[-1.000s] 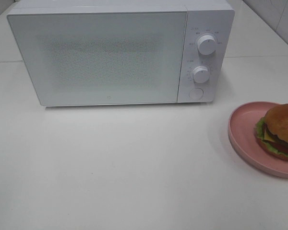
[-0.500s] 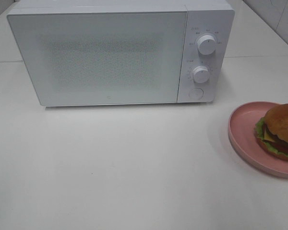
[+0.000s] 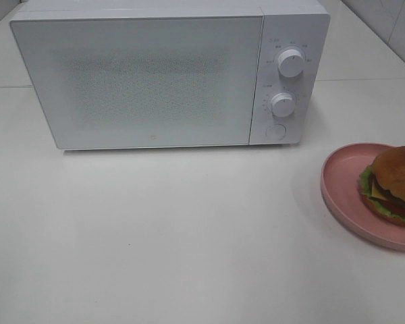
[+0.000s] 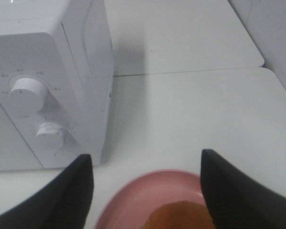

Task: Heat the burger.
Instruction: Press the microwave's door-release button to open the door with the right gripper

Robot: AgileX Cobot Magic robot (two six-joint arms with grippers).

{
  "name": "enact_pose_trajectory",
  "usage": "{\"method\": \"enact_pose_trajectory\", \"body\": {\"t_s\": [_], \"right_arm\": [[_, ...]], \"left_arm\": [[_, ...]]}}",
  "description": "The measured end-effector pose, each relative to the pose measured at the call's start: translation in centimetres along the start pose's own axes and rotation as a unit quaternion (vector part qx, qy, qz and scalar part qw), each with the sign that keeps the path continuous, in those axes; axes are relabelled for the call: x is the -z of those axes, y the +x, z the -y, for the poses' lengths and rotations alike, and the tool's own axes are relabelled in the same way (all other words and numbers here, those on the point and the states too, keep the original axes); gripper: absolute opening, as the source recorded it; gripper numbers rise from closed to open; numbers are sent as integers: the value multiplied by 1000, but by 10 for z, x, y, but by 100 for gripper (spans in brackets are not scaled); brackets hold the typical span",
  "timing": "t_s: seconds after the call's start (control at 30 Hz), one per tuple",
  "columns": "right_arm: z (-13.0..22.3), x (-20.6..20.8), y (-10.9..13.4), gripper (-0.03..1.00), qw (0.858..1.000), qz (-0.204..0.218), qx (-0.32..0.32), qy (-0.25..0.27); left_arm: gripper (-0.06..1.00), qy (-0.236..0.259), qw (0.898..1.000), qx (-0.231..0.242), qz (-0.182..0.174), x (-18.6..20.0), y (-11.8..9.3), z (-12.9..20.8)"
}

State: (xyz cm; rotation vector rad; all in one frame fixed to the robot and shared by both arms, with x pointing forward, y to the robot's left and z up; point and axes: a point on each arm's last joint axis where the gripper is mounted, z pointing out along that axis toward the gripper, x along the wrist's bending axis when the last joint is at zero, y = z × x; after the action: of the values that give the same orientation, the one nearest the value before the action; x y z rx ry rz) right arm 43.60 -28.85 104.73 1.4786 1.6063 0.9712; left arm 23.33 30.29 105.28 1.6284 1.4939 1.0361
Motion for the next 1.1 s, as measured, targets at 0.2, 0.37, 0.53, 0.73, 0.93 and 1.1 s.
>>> {"method": "enact_pose_trajectory", "body": {"t_s": [0.2,0.37,0.53,0.73,0.93,1.1], "right_arm": [[-2,-34,4,44,999,-2,3,-45],[0,-51,29,24,997,-46,25,-63],[9,-62,55,10,994,-89,45,-51],[16,-74,106,0,982,-167,85,-28],[21,-82,147,0,969,-219,112,-20],[38,-90,165,0,963,-238,129,5]], "left_arm": [[0,0,1000,0,0,0,0,0],[0,0,1000,0,0,0,0,0],[0,0,1000,0,0,0,0,0],[0,0,1000,0,0,0,0,0],[0,0,1000,0,0,0,0,0],[0,0,1000,0,0,0,0,0]]}}
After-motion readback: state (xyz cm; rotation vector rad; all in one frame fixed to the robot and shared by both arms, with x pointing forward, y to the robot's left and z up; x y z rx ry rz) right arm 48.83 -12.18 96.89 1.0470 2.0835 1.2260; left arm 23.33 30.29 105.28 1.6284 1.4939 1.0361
